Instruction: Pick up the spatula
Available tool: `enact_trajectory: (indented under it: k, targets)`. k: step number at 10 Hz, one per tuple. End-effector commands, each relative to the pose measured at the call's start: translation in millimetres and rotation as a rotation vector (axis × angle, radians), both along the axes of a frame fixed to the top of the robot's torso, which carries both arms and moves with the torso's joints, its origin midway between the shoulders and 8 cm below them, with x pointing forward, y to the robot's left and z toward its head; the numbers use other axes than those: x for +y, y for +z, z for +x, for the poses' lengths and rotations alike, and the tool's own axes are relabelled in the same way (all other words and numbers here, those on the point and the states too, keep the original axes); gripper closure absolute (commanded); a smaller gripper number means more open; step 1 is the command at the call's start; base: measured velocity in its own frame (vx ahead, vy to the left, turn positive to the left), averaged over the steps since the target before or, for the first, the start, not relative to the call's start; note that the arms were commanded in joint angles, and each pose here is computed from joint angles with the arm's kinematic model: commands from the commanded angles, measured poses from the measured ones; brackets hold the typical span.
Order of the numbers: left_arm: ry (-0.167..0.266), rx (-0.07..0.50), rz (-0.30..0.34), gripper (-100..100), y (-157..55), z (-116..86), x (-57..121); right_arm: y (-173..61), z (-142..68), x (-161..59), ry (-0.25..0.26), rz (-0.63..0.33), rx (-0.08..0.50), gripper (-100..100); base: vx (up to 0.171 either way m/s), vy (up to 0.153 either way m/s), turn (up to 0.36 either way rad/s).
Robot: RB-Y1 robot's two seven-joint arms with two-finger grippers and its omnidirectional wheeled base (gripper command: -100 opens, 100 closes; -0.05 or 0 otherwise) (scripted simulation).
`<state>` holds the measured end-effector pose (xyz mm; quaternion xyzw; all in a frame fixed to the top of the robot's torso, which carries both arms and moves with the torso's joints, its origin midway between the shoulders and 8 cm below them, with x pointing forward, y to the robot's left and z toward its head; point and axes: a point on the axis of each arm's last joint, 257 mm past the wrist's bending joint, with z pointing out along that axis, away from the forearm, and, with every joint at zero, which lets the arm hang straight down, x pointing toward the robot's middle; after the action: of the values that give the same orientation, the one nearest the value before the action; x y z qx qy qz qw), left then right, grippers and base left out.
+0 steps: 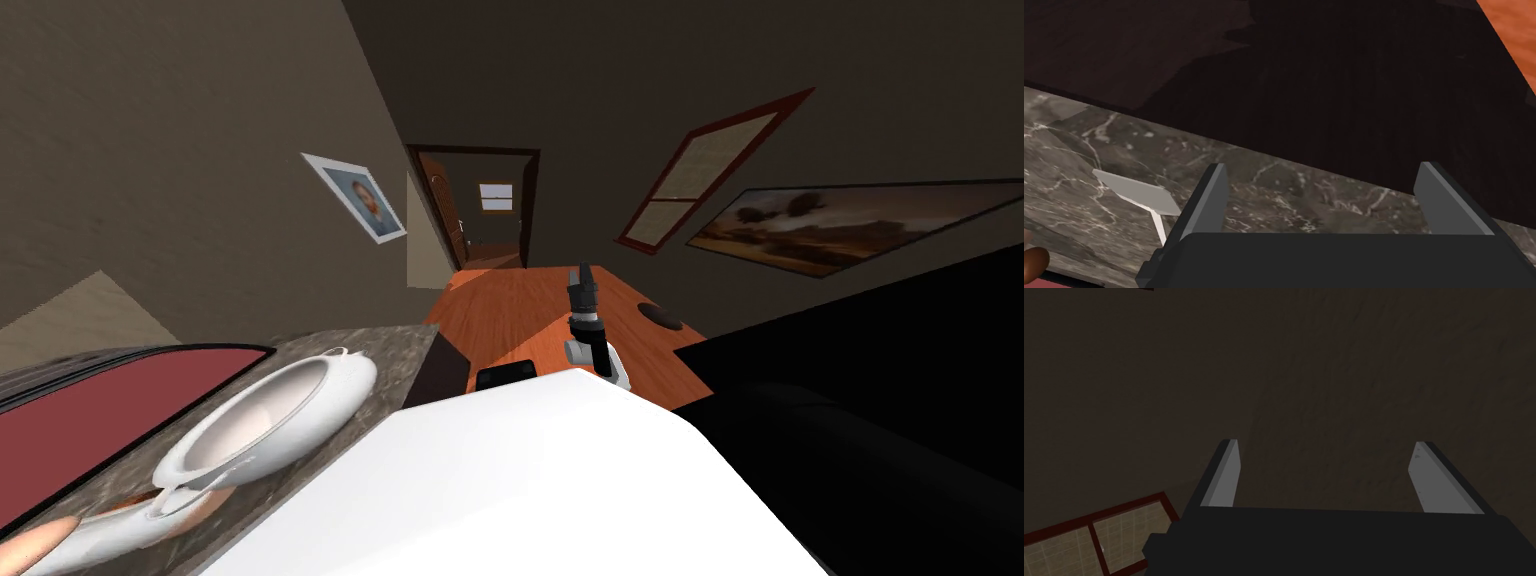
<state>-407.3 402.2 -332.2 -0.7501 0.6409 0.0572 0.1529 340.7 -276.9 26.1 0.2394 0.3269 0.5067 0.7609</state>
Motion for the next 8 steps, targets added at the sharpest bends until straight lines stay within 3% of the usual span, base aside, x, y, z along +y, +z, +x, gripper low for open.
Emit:
enact_trajectory:
  k: [1, 3, 7, 8]
  targets:
    - [-0.011, 0.054, 0.007, -100, 8.3, -17.9, 11.1, 0.0, 0.0, 0.0, 0.0, 0.0, 0.0, 0, 0.188, 0.093, -0.387]
    - [-0.018, 0.08, 0.011, -100, 10.7, -27.0, 16.1, 0.0, 0.0, 0.0, 0.0, 0.0, 0.0, 0, 0.166, 0.114, -0.22]
    - [-0.041, 0.147, 0.016, -100, 5.3, -47.1, 28.3, 0.0, 0.0, 0.0, 0.0, 0.0, 0.0, 0, 0.086, 0.087, -0.203]
    - [-0.038, 0.137, 0.016, -100, 7.0, -45.0, 27.2, 0.0, 0.0, 0.0, 0.0, 0.0, 0.0, 0, 0.036, 0.054, -0.054]
